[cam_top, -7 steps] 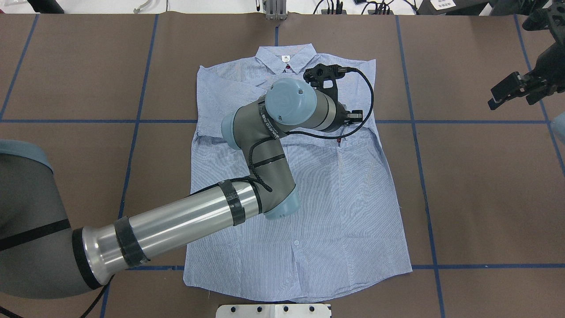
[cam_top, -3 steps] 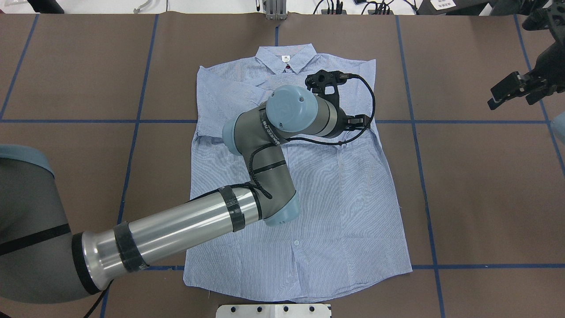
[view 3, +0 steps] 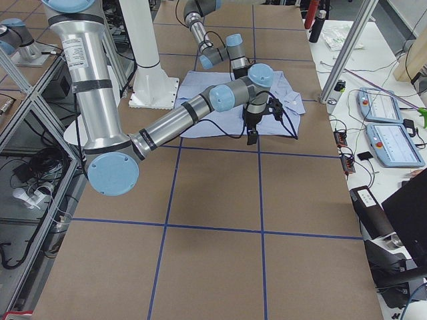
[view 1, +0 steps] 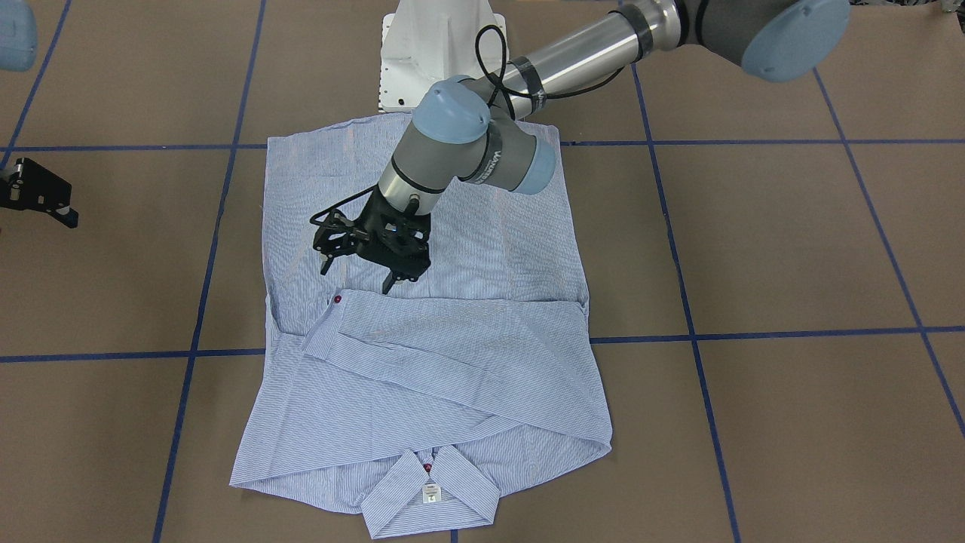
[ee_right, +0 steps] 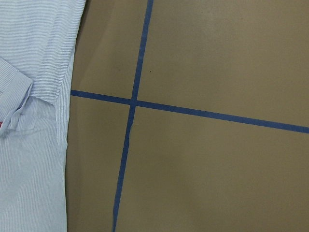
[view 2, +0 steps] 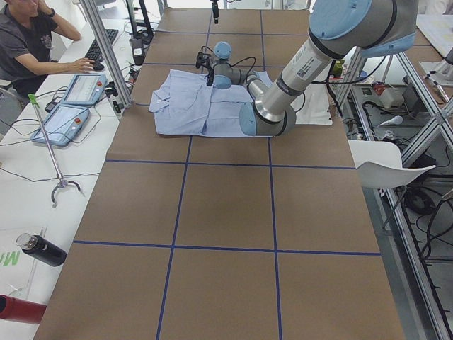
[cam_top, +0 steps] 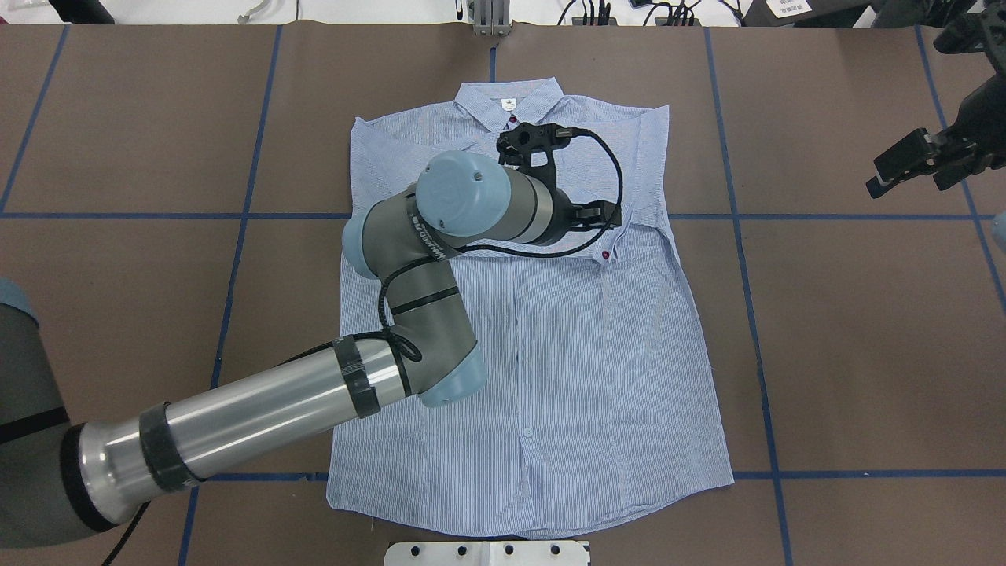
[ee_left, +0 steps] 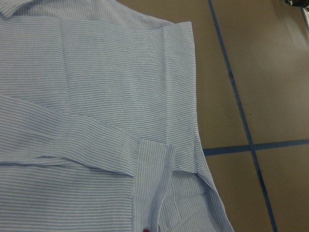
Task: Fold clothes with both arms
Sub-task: 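Release the sleeve and draw the left gripper back toward the shirt side, then move the right gripper to the hem corner while the left gripper holds the side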
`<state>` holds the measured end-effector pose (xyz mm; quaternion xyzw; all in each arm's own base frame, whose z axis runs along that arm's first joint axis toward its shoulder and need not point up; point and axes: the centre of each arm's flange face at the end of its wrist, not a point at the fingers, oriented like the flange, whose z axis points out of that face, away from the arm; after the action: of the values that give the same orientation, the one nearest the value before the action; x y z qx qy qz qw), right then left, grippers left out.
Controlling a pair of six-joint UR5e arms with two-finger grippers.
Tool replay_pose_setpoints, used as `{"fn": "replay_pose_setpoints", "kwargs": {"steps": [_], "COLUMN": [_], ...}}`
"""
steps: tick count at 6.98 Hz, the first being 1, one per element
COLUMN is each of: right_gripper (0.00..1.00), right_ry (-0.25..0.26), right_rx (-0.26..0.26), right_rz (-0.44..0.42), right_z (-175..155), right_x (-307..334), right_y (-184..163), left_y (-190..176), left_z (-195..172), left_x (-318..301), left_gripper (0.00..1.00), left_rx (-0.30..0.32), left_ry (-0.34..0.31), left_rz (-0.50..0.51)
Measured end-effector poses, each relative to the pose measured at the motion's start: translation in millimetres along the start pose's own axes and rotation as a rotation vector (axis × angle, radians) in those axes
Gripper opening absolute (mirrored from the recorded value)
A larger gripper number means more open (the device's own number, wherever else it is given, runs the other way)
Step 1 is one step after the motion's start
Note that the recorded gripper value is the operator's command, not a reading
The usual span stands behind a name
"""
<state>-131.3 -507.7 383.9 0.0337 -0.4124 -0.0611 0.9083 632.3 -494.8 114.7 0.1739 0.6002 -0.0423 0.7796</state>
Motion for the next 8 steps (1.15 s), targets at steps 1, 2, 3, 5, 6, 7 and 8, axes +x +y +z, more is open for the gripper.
{"fn": "replay_pose_setpoints", "kwargs": {"steps": [1,2,3,5,6,7,8], "right_gripper": [1.00,1.00,1.00,1.00,1.00,1.00,1.00], "right_ry": [-0.014,-0.037,-0.074,-0.179,-0.196,-0.187,-0.163], "right_rx": [0.021,0.040,0.054,0.056,0.031,0.004,-0.017], "right_rz": [0.034,0.059,0.071,0.126,0.173,0.198,0.204], "right_z": [-8.9,-6.4,11.6,59.7,83.5,108.3,134.8], "right_x": [-9.3,-18.2,-25.0,-52.1,-73.1,-96.7,-120.2], "right_y": [9.5,21.6,39.7,87.2,106.6,124.9,144.7], "left_y": [0.9,2.8,2.0,5.2,8.9,10.7,12.1], "left_z": [-24.1,-56.2,-96.6,-175.4,-193.8,-201.0,-203.3], "left_x": [-22.3,-46.9,-70.1,-106.0,-113.7,-117.9,-121.6], "left_gripper": [0.99,0.99,0.99,0.99,0.99,0.99,0.99], "left_rx": [-0.003,-0.019,-0.034,-0.040,-0.040,-0.041,-0.042], "left_ry": [-0.025,-0.052,-0.080,-0.108,-0.112,-0.116,-0.120], "left_rz": [-0.008,-0.016,-0.017,0.015,0.022,0.024,0.024]}}
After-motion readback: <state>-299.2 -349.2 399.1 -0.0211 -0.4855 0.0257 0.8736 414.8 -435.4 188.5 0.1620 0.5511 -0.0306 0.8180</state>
